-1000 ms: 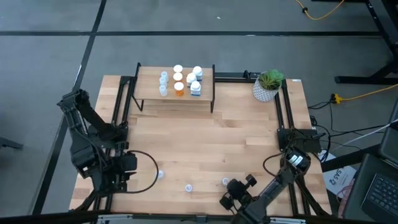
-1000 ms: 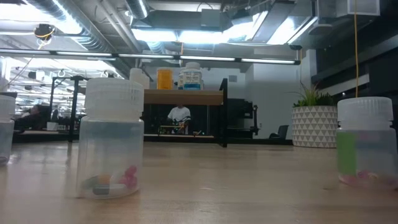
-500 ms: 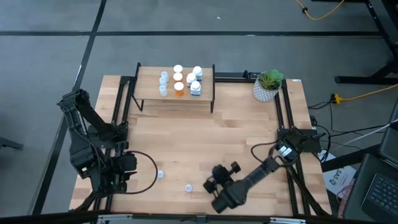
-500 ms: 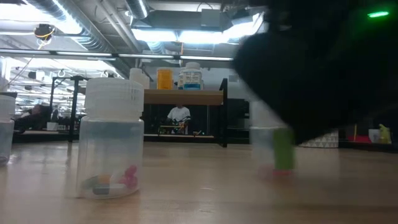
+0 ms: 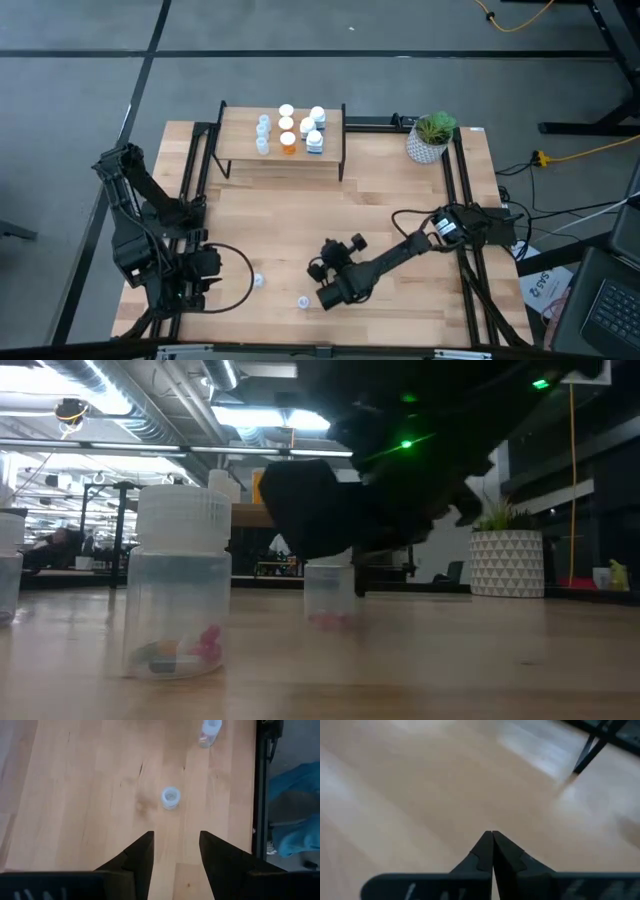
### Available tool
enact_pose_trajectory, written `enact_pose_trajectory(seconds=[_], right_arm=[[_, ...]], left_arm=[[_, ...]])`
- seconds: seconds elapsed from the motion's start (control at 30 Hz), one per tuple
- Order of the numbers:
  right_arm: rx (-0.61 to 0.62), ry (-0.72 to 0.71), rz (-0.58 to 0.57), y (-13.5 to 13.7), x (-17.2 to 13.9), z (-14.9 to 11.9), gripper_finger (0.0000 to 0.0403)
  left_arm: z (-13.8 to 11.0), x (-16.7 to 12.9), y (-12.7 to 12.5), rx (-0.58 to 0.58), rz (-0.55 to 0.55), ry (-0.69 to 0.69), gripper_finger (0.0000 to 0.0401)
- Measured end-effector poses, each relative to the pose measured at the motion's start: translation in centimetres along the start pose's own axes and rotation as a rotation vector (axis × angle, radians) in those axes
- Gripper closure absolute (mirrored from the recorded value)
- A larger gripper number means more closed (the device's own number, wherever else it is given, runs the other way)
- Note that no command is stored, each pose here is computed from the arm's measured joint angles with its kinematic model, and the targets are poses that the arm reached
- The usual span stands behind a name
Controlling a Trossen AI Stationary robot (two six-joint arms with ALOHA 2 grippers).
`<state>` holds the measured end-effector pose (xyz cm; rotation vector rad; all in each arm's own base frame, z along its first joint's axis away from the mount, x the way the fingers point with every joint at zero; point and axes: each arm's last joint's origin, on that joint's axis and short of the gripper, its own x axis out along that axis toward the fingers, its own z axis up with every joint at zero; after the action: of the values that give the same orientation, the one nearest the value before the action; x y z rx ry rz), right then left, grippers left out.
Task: Pick and place medicine bottles onto shelf by color
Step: Move the pill bottles to the center of the table
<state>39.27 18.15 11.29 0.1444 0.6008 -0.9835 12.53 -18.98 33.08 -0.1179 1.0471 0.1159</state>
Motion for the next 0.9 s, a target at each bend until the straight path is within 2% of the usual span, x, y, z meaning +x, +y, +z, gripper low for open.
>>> enact_pose_trajectory(seconds=[0.13, 0.23, 0.37, 0.5, 0.7, 0.9], right_arm=[[-0.055, -0.019, -0.018, 0.1, 0.7, 1.2, 0.0398], [-0.102, -0.021, -0.023, 0.1, -0.3, 3.2, 0.0398], [-0.144, -0.021, -0.003, 0.2, -4.0, 6.1, 0.0398], [-0.166, 0.066, 0.113, 0.8, -8.5, 6.9, 0.0398], [-0.245, 0.195, 0.379, 2.5, -13.2, 4.2, 0.0398], [-0.189, 0.188, 0.542, 4.0, -14.0, 0.4, 0.0398]], left_arm=[[0.0, 0.0, 0.0, -0.002, 0.001, -0.009, 0.0251], [0.1, 0.0, 0.0, -0.002, 0.003, -0.013, 0.0251], [0.1, 0.0, 0.0, -0.001, 0.005, -0.017, 0.0251], [0.1, 0.0, 0.0, -0.001, 0.005, -0.017, 0.0251], [0.1, 0.0, 0.0, 0.008, 0.011, -0.029, 0.0251], [0.2, 0.0, 0.0, 0.033, 0.021, -0.049, 0.0251]])
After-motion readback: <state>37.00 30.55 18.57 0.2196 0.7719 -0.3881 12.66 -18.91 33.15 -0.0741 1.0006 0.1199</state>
